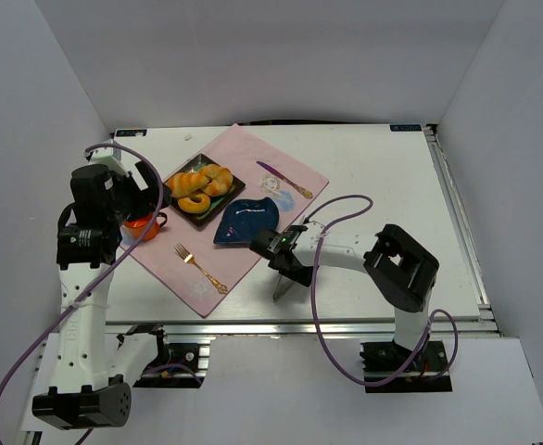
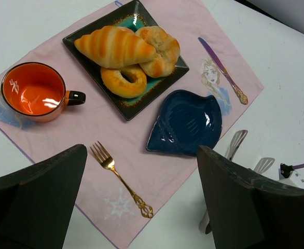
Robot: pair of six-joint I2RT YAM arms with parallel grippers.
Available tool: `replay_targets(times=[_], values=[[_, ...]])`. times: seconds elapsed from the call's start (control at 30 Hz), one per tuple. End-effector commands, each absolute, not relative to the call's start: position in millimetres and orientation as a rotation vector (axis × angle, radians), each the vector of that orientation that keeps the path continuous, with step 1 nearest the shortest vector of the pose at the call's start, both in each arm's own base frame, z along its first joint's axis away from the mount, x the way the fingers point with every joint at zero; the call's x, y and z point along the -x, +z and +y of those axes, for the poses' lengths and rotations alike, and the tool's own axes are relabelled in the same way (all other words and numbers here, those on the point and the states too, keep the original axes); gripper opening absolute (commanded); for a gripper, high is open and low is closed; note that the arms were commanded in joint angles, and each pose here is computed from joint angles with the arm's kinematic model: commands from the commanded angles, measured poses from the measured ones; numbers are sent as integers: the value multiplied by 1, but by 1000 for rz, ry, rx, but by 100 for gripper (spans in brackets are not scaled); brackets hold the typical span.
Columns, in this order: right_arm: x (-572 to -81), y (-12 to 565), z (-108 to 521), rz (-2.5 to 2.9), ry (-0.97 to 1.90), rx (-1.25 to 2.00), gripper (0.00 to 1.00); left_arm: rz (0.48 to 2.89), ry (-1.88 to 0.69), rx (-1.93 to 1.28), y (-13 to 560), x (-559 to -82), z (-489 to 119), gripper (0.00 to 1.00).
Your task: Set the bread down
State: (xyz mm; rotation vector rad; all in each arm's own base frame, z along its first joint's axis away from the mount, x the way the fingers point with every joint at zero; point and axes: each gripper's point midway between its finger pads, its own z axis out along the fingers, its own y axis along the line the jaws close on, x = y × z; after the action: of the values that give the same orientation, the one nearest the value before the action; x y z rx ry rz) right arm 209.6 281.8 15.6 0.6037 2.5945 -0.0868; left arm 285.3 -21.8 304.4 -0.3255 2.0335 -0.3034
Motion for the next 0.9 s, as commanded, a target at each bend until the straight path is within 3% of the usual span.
replay_targets(times=[0.0,0.2,0.43,0.67,0.87], values=[[-208,-5,283,2582,-63,-715,77,2031,-287,313,305,-283,-20,98],[-208,-10,286,2582,-51,-763,63,2032,-286,315,303,-281,-20,98],[-210,-2,281,2564,-74,-755,57,2041,-270,314,302,-279,-19,98],[-211,57,250,2508,-43,-487,46,2055,-255,308,297,-276,-17,98],[-203,106,227,2496,-3,-159,47,2060,-268,312,293,-277,-19,98]])
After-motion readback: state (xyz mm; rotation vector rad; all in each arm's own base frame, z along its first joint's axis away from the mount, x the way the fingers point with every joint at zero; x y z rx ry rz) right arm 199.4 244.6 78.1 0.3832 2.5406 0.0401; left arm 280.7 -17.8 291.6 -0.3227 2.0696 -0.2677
